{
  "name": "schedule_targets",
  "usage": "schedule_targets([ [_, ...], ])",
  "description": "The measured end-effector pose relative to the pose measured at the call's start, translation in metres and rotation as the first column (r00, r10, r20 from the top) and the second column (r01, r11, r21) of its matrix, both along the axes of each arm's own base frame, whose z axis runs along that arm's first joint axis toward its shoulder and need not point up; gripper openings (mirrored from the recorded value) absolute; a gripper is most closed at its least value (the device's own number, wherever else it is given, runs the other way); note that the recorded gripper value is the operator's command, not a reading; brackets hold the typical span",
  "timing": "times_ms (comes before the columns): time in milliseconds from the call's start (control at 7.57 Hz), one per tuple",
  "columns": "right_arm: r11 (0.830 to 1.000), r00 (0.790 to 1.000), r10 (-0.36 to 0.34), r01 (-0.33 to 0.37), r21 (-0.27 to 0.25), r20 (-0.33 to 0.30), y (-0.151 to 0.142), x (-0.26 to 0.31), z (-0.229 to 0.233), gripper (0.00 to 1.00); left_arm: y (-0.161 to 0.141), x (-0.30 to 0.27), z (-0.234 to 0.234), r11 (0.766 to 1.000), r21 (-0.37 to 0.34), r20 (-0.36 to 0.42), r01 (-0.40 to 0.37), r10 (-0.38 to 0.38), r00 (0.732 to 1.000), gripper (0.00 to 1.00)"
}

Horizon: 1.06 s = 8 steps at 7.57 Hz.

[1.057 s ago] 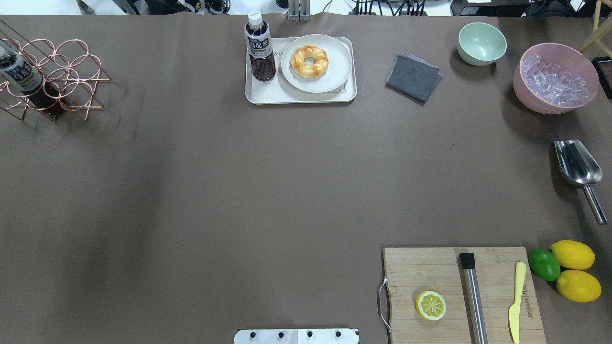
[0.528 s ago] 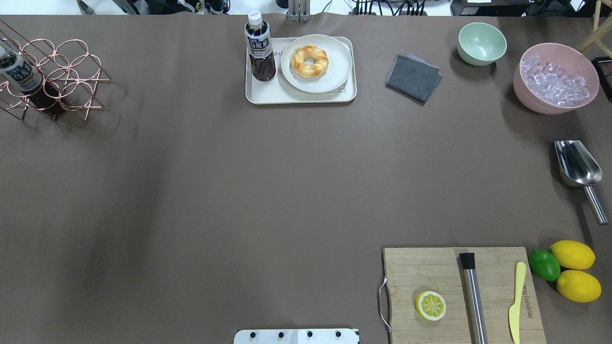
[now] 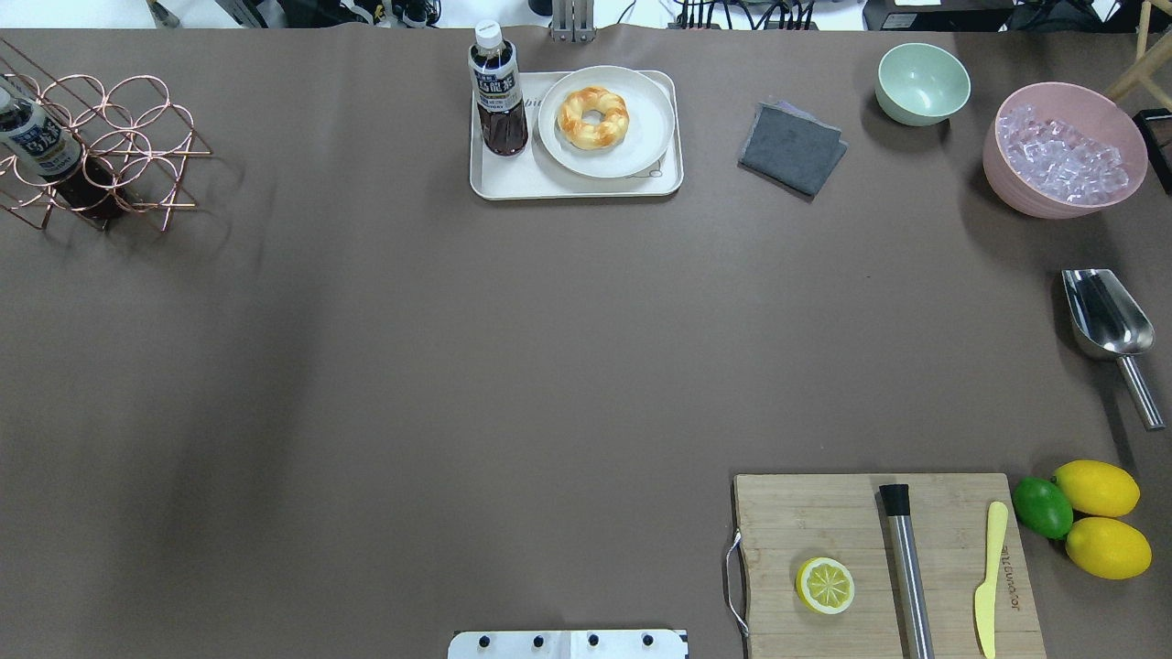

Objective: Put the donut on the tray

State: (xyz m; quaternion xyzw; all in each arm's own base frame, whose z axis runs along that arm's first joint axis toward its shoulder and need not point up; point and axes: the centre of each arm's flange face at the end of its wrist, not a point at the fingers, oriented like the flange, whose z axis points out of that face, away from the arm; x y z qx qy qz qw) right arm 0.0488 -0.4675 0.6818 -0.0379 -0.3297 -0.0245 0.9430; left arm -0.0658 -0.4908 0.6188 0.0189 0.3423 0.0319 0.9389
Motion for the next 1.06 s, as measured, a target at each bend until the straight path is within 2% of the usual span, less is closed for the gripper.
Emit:
schedule_targets([
  [264,1.0,1.0,0.002,-0.002,0.003,0.001,-0.002,0.0,-0.002,1.0,0.0,-0.002,0.002,1.0,0.002,0.024,0.001,-0.001,1.0,0.98],
  [660,0.999,0.999,0.03,-0.031,0.013,0.035,-0.006,0.01,-0.011,1.0,0.0,-0.002,0.003,1.0,0.001,0.029,0.001,-0.001,1.0,0.98],
  [1057,0.999,0.998,0.045,-0.045,0.02,0.04,-0.008,0.017,-0.015,1.0,0.0,-0.002,0.003,1.0,0.002,0.03,0.001,-0.001,1.0,0.98],
])
